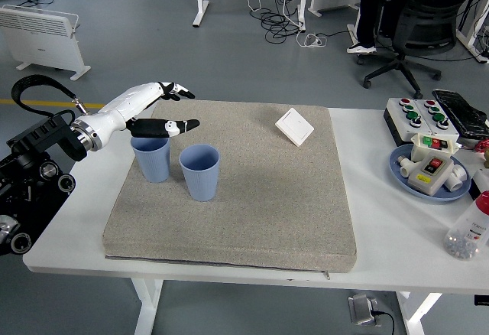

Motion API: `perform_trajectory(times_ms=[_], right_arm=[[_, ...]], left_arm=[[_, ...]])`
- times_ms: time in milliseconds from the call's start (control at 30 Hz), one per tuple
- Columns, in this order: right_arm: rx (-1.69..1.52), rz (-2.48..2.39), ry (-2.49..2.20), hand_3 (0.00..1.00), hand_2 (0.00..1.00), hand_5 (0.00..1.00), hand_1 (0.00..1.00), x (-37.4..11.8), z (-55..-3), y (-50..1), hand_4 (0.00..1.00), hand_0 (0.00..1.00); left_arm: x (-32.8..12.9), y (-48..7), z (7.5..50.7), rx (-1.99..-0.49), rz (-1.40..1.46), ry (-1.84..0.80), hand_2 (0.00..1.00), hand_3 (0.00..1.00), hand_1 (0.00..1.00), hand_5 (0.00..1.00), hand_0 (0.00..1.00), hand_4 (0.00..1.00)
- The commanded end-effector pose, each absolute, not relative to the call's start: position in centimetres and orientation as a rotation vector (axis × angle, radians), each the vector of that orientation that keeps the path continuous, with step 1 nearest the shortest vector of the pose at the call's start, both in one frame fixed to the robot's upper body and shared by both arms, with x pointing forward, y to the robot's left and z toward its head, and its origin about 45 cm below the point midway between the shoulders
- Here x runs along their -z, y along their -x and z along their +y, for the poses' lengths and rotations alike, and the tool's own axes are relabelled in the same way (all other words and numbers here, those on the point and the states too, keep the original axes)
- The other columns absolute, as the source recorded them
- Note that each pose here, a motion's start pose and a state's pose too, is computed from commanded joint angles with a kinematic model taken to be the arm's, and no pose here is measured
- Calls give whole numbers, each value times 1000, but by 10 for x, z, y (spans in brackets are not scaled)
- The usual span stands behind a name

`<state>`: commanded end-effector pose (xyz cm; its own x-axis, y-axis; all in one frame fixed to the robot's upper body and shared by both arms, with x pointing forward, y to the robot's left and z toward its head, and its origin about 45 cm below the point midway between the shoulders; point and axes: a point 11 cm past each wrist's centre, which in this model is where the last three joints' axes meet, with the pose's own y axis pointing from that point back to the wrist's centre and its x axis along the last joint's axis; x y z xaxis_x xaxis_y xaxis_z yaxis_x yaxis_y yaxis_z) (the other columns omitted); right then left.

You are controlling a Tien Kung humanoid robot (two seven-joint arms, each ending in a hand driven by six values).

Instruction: Push cup pick cup insert cup

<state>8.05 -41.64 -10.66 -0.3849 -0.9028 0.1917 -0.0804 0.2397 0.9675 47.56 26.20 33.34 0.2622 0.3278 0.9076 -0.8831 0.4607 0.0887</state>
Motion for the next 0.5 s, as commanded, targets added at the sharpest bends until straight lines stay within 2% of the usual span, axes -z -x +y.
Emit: perform_trajectory(times_ms=[33,67,233,267,500], right_arm=[[1244,-1678,-922,574,718,499,683,107,-416,-80,127,771],[1243,-1676,-922,574,717,497,683,107,-416,-80,128,770],[1242,-1674,-920,574,717,497,683,107,-417,-79,128,770],[1242,-1674,-919,574,716,496,683,107,-417,-79,128,770],[1238,-1674,-920,574,716,495,683,106,-418,-80,128,770]], left_arm=[[-331,-479,257,-882,-991,-729,946,888,870,701,842,923],[-328,-483,252,-853,-1000,-766,998,937,908,681,884,998],[-313,-495,234,-729,-1019,-919,998,937,908,681,884,998],[-309,-496,231,-704,-1020,-946,998,991,924,594,890,998],[-294,-501,216,-617,-1022,-1023,998,976,925,584,880,998]])
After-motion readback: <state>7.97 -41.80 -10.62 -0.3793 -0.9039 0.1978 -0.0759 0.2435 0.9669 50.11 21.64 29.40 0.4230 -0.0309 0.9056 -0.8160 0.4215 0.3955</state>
